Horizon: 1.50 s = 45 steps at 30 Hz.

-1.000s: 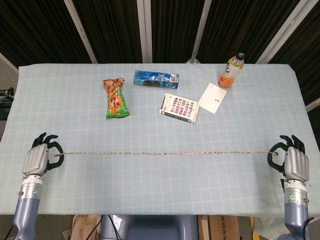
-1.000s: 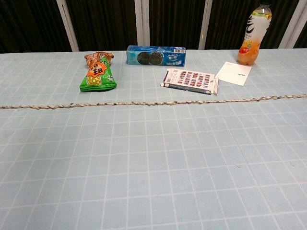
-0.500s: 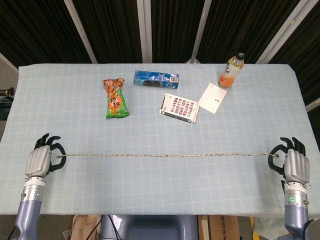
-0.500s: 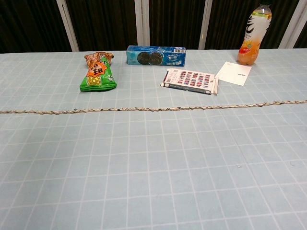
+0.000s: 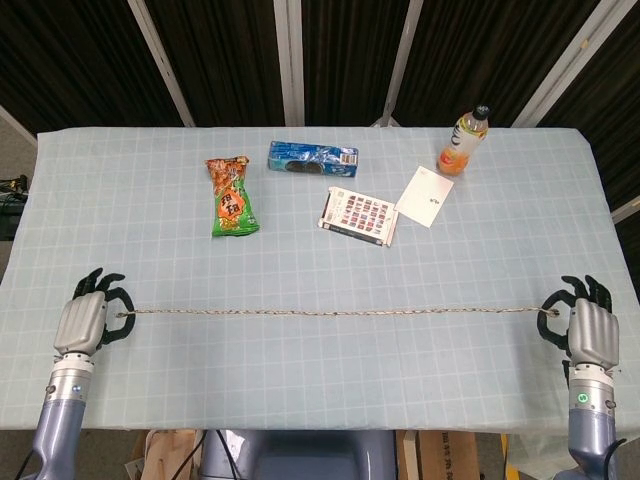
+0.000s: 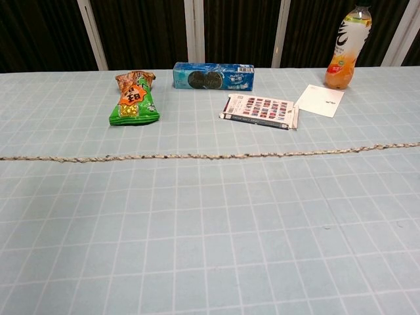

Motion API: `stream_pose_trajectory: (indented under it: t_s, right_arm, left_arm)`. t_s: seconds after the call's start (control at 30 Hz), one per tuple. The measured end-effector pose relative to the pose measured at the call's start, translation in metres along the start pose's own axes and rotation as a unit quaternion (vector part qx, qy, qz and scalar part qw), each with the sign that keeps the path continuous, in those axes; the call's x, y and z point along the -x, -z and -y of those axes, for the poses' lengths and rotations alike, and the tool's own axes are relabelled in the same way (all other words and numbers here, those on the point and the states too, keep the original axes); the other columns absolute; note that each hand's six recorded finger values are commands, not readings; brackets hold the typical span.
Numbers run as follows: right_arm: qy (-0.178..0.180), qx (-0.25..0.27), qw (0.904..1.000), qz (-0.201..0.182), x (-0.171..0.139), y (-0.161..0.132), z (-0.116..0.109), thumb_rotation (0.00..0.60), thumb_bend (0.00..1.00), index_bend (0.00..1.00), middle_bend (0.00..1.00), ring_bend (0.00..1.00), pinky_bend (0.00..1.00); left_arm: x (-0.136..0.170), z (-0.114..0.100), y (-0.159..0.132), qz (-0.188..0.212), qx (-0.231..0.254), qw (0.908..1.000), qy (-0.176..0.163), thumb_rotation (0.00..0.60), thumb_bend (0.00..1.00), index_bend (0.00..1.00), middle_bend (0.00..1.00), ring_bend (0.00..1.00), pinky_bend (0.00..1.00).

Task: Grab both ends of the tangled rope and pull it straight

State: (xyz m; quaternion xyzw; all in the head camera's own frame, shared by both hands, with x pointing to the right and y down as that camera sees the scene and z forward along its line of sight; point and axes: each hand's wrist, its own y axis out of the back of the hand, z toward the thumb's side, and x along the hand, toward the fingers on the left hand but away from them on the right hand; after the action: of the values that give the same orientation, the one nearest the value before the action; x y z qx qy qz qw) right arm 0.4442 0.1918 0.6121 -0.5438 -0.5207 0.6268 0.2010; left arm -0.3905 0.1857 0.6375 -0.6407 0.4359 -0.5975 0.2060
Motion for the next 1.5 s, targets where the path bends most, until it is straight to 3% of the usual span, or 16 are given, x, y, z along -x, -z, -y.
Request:
stream_pose_trajectory:
  t_s: [0.23,0.57,1.17,1.37,1.5]
  right_arm:
    - [-0.007,-0.026,0.9996,-0.004,0.000,0.001,0.006,0.600,0.48,0.62,0.22,0.00,0.00]
    - [-0.026,-0.063,0.9977,0.003,0.002,0.007,0.016,0.600,0.48,0.62,0.22,0.00,0.00]
    - [-0.075,-0.098,0.9922,0.023,0.000,0.012,0.029,0.600,0.48,0.47,0.18,0.00,0.00]
    - [-0.087,-0.104,0.9906,0.022,-0.001,0.012,0.031,0.600,0.48,0.34,0.14,0.00,0.00]
    - [-0.088,-0.101,0.9908,0.021,-0.002,0.011,0.029,0.600,0.48,0.08,0.07,0.00,0.00]
  left_arm:
    - [-0.001,0.012,-0.009,0.010,-0.022,0.9997,0.007,0.600,0.54,0.61,0.19,0.00,0.00]
    - [-0.003,0.011,-0.008,0.006,-0.048,0.9988,-0.006,0.600,0.53,0.60,0.18,0.00,0.00]
    - [-0.003,0.018,-0.009,-0.002,-0.096,0.9953,0.014,0.600,0.50,0.55,0.15,0.00,0.00]
    - [-0.001,0.019,-0.012,0.000,-0.105,0.9942,0.021,0.600,0.38,0.44,0.10,0.00,0.00]
    - [0.001,0.017,-0.012,0.001,-0.109,0.9936,0.028,0.600,0.17,0.32,0.04,0.00,0.00]
